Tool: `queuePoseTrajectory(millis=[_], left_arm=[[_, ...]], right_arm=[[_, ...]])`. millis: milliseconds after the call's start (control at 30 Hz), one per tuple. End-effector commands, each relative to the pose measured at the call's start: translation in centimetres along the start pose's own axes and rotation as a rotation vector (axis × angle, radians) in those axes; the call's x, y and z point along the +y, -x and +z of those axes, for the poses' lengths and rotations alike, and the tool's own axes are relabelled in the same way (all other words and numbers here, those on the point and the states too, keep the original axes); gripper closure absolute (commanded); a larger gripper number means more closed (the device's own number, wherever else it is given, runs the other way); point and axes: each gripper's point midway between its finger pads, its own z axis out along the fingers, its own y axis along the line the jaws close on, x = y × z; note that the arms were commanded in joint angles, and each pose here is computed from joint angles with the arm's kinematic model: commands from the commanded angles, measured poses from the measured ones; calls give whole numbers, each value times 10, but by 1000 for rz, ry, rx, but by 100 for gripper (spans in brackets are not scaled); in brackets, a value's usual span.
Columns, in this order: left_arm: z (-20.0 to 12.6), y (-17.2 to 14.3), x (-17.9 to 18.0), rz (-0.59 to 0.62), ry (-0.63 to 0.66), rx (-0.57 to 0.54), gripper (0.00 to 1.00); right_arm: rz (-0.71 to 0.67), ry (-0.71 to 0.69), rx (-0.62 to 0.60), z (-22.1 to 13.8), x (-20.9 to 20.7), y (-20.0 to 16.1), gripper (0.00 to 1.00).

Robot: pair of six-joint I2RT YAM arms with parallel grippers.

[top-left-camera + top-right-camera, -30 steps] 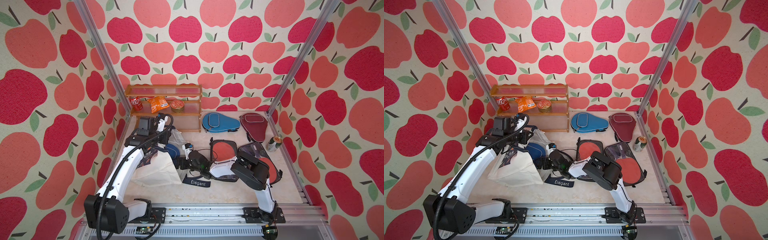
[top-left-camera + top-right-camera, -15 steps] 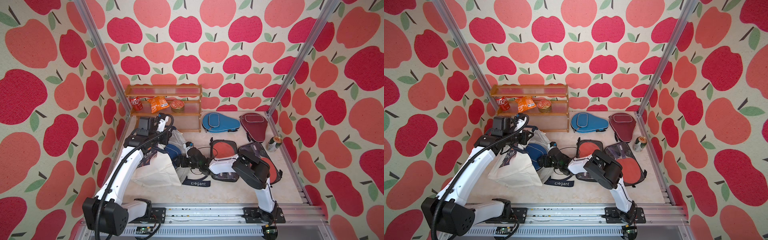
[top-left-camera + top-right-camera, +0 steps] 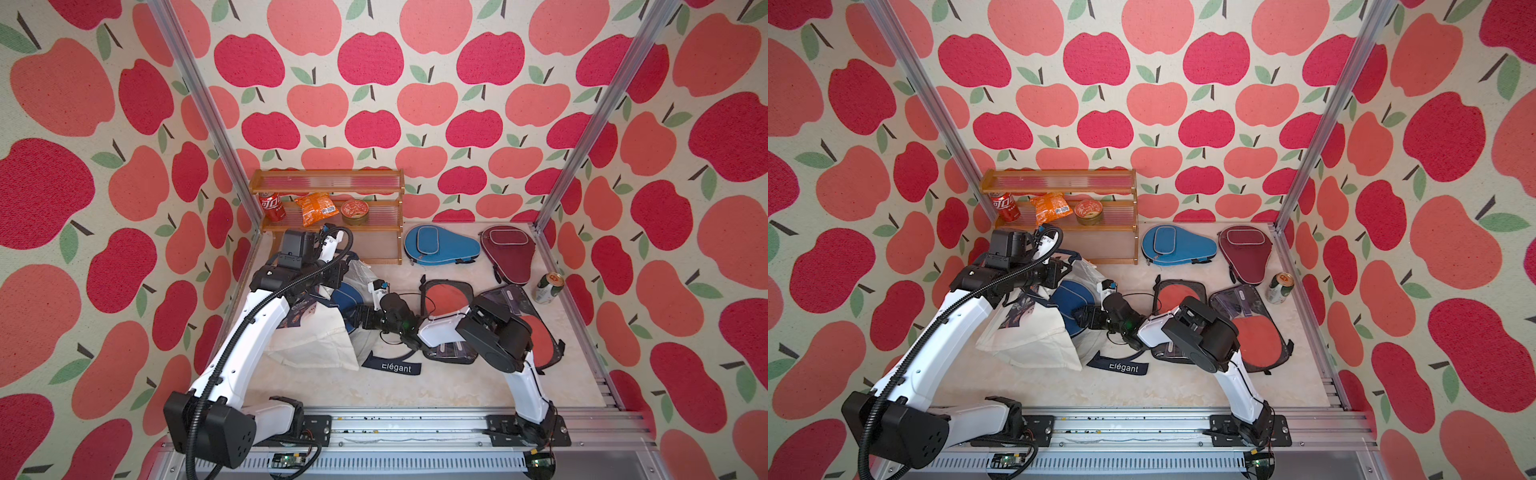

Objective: Remove the ping pong set from the canvas bag
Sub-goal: Pick up the ping pong set from the canvas bag.

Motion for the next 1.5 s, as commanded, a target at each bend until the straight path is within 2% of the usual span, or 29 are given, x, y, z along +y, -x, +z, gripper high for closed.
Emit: queuePoseTrajectory(millis=[0,233,300,467,600,767,900,1100,1267,1367,1467], left_arm=[[-14,40,-20,54,-63,-128,100],[-10,37,-15,51,-53,-119,100],[-9,38,-15,49,-56,-121,100],[-10,40,-17,48,-65,-129,100],[-13,41,-18,49,-67,-135,100],[-15,42,-21,48,-74,-140,100],[-16,42,-23,50,-80,-142,100],[-18,43,-27,50,-92,-148,100],[-21,43,-30,49,-98,-155,100],[-23,42,-30,54,-93,-156,100],[-27,43,-31,62,-89,-162,100]], right_arm=[[20,232,-76,-7,47,17,13],[27,374,-127,-22,82,28,18],[59,339,-100,-17,76,24,18],[245,172,22,5,32,-5,20],[330,159,54,13,22,-14,21],[335,199,36,17,31,-5,21],[355,289,-32,19,45,15,25],[359,277,-51,27,53,27,29],[381,264,-117,27,53,42,42],[361,252,-140,23,58,50,53],[328,246,-156,17,65,54,60]])
